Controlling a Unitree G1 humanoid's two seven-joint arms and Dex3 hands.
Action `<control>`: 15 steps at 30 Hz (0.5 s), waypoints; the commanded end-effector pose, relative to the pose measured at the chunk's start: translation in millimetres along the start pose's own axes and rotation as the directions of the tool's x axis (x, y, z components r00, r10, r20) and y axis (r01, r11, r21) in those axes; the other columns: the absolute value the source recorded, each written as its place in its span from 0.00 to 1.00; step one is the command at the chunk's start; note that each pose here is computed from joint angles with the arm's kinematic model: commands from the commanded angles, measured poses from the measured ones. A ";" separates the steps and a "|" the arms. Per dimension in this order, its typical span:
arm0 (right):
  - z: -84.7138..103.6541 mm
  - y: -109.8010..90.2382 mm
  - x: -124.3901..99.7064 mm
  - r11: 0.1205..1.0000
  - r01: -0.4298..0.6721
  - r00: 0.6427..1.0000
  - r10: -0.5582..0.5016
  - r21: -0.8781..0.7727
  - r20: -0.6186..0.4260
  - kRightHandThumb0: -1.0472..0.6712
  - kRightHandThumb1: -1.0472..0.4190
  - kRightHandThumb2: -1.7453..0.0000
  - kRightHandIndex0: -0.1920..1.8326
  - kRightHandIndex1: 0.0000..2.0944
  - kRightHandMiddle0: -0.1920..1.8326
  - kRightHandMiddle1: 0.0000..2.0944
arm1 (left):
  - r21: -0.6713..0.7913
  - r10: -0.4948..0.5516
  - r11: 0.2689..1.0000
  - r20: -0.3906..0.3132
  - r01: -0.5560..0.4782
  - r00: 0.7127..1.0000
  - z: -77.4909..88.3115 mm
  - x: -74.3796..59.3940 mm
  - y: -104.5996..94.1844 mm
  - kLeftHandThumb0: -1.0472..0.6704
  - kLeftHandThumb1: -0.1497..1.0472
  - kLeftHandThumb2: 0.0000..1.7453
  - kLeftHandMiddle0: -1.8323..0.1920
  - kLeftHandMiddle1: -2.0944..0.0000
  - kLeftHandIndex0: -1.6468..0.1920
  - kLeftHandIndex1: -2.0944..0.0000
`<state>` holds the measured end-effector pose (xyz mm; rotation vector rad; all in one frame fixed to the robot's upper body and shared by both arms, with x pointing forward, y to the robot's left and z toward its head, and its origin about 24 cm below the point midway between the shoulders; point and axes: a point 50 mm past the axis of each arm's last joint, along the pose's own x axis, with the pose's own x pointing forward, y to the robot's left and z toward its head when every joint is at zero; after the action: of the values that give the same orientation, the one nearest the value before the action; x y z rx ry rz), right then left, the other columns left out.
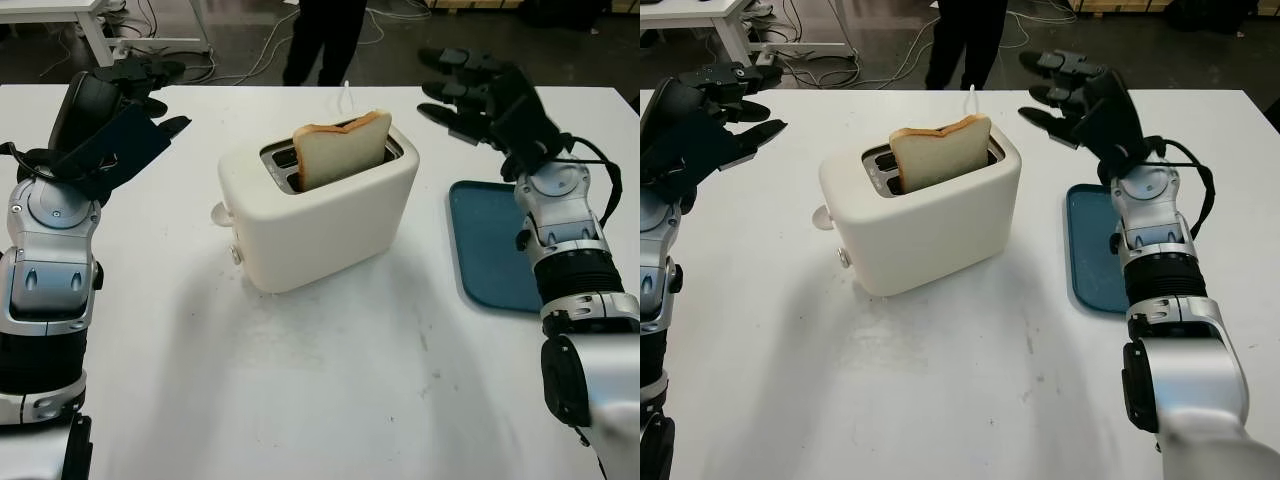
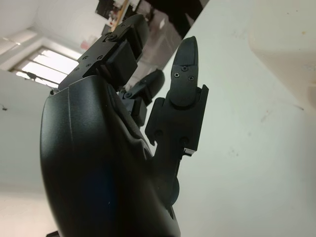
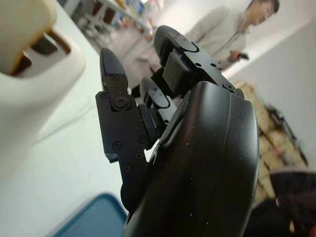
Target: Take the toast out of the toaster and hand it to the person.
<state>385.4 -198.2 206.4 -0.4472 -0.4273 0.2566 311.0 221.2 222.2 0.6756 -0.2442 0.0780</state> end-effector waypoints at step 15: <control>106.7 -2.7 41.4 0.905 -0.273 0.901 0.359 -0.326 0.243 0.23 0.30 1.00 0.61 0.10 0.59 0.06 | 0.000 0.016 1.000 -0.016 -0.016 1.000 -1.4 -2.6 2.0 0.42 0.89 0.10 0.70 0.67 0.54 0.99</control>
<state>376.3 -156.2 302.8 -0.7183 -0.6726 0.5668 310.0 221.6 222.8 0.6716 -0.2397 0.0833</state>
